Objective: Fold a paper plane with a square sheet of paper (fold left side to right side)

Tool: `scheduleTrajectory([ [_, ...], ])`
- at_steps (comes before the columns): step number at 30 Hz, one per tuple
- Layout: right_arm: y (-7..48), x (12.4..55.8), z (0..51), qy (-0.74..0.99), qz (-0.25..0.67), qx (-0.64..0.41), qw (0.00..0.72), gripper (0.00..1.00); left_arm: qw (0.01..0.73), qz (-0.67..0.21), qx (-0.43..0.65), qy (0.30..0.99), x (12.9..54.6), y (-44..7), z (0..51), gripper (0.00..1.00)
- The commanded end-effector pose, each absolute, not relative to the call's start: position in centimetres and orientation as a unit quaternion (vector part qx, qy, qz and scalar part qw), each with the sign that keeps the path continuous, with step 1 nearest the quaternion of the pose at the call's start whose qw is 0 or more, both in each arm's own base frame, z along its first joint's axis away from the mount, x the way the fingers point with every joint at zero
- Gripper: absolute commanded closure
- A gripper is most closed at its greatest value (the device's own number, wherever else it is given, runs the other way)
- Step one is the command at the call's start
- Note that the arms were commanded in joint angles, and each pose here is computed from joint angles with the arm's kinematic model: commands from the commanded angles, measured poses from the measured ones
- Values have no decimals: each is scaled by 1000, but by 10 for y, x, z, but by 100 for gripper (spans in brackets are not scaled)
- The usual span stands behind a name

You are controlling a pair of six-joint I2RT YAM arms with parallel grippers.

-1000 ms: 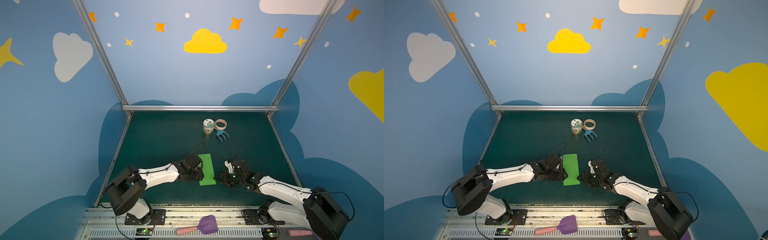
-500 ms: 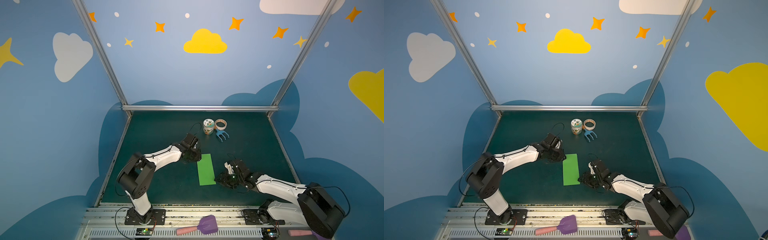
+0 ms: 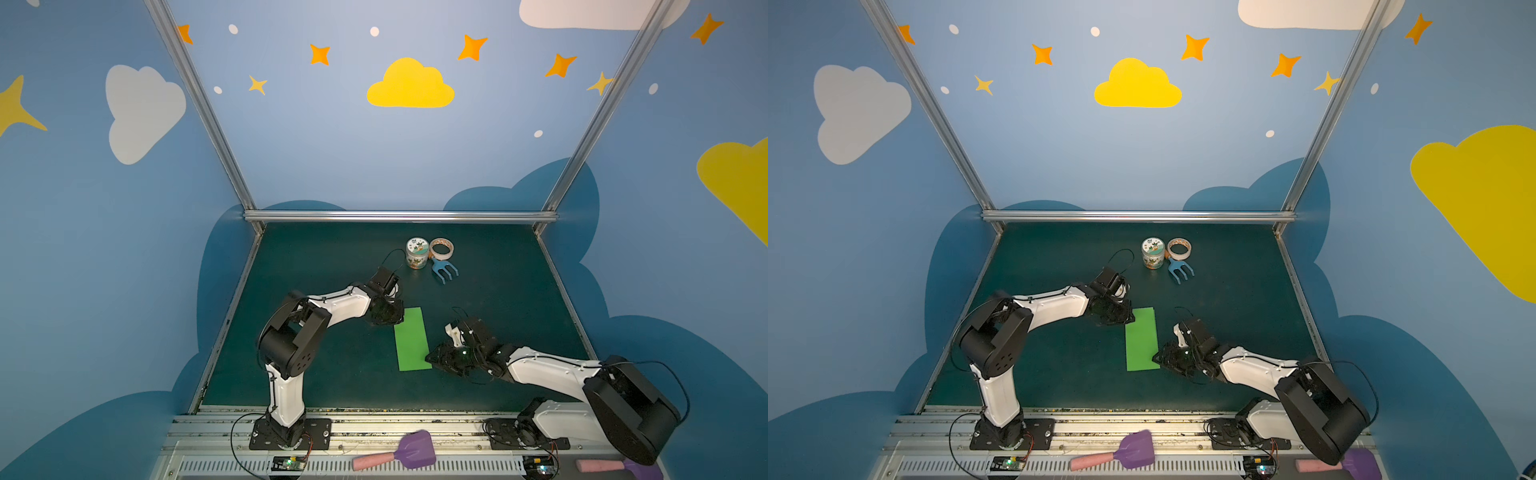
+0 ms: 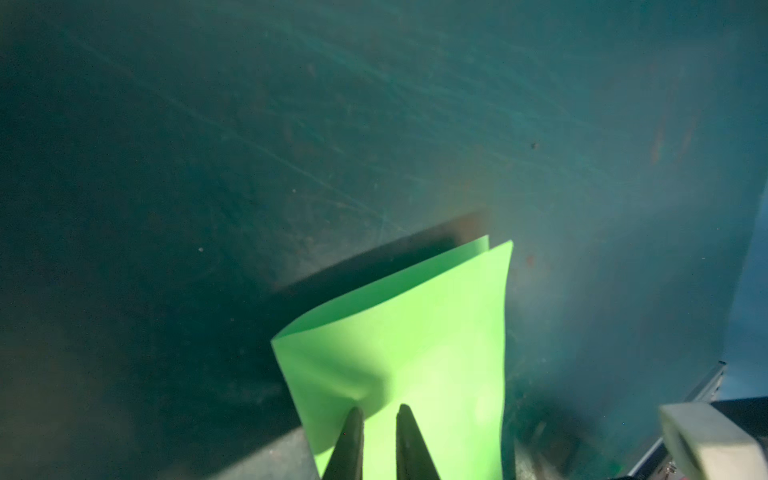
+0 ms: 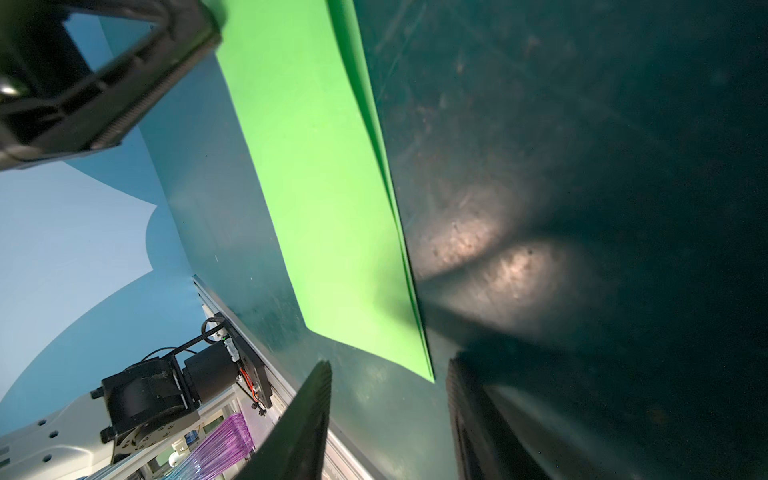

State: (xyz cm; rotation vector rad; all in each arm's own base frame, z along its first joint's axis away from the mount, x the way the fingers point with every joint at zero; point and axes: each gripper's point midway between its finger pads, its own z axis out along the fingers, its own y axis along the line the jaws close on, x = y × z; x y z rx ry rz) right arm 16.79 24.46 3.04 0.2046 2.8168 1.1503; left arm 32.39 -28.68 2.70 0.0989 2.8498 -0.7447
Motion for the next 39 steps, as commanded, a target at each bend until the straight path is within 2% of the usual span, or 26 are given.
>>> scheduleTrajectory([
  [1,245,164,25,924,374,71,37,52,94,-250,34,963,324,-284,18,84],
  [16,250,165,27,921,380,75,35,54,77,-247,24,966,313,-279,-5,88],
  [23,252,165,26,920,383,75,33,61,78,-248,24,965,312,-278,-4,89],
  [27,255,166,26,919,387,73,32,69,77,-249,23,965,312,-278,-5,89],
  [39,252,163,23,919,386,77,31,74,77,-250,22,965,310,-278,-5,90],
])
